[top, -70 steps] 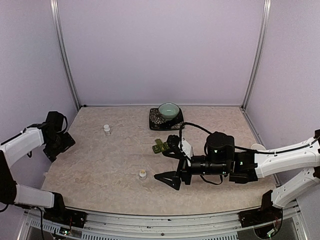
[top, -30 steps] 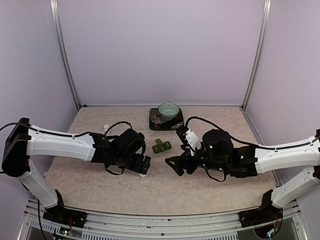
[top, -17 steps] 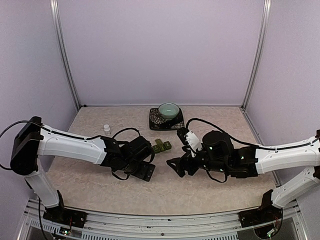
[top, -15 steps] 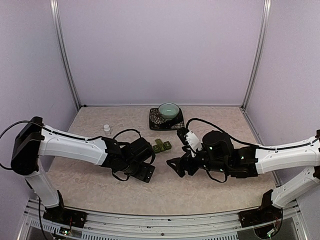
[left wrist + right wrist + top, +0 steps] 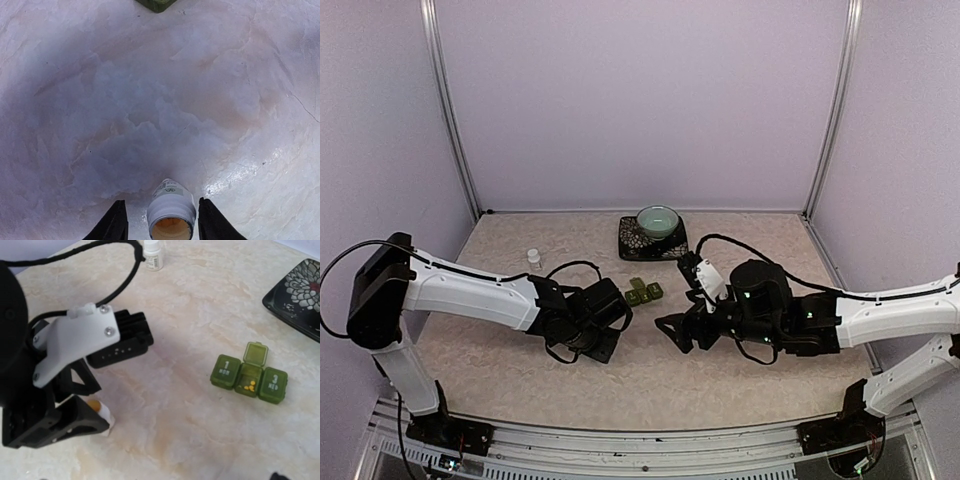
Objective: Sort the pills into containers
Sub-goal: Pick up the pill bottle from the center of the board, then place the pill bottle at the center of the board.
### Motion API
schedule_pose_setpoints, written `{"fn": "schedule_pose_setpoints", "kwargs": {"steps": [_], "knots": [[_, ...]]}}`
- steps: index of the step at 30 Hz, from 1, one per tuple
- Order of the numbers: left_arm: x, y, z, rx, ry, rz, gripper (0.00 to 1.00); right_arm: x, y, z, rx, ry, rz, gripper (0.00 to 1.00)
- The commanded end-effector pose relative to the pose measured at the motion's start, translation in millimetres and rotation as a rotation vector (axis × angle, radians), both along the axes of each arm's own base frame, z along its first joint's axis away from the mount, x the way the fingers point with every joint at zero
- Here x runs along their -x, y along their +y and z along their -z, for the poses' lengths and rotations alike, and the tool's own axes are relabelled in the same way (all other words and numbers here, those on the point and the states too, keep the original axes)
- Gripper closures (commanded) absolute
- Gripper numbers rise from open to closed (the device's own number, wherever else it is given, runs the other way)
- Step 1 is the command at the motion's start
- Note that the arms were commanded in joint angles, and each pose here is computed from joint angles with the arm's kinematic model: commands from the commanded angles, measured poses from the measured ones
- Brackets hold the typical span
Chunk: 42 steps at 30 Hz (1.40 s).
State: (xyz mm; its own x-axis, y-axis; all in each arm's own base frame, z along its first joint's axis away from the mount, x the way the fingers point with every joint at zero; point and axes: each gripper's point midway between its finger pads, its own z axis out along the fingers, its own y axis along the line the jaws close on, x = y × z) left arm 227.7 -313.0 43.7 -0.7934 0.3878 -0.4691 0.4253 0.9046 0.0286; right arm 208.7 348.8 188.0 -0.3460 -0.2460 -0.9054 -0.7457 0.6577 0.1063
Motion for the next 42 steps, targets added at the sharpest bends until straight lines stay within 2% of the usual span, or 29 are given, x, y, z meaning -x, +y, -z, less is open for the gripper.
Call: {"fn": "schedule_pose_setpoints", "kwargs": {"steps": [1,5,8,14,21,26,32,37,42], "knots": [[-4.1,-4.2,-6.1,0.001,-0.019,-0.006,0.56,-3.5,-7.3,-0.6,-0.006,0.0,0.02,0.06],[-6.2,-1.7,-7.3,-0.006,-0.03,-0.019,0.7,-3.3,-6.5,-0.3,-0.006,0.001,0.016,0.06],[-8.8,0.5,-7.8,-0.01,-0.035,-0.029,0.74,-3.1,-6.1,-1.6,-0.008,0.0,0.014,0.06],[-31.4,32.4,-14.2,-0.044,-0.065,-0.122,0.74,-2.6,-7.3,-2.1,-0.003,-0.003,0.013,0.06],[-87.3,117.8,-38.3,0.013,-0.098,-0.334,0.73,-1.8,-9.7,-3.9,-0.004,-0.006,0.013,0.06],[-121.8,174.0,-53.7,0.003,-0.128,-0.456,0.73,-1.1,-10.6,-4.7,-0.005,-0.008,0.008,0.06],[-155.3,247.7,-47.0,0.002,-0.12,-0.632,0.73,0.1,-11.0,-8.7,-0.017,-0.011,0.003,0.06],[-175.3,282.0,-42.8,0.037,-0.13,-0.755,0.73,1.7,-11.2,-8.8,-0.019,-0.008,-0.005,0.06],[-198.3,293.3,-38.9,0.005,-0.137,-0.803,0.73,3.4,-12.0,-10.8,-0.03,-0.004,-0.009,0.06]]}}
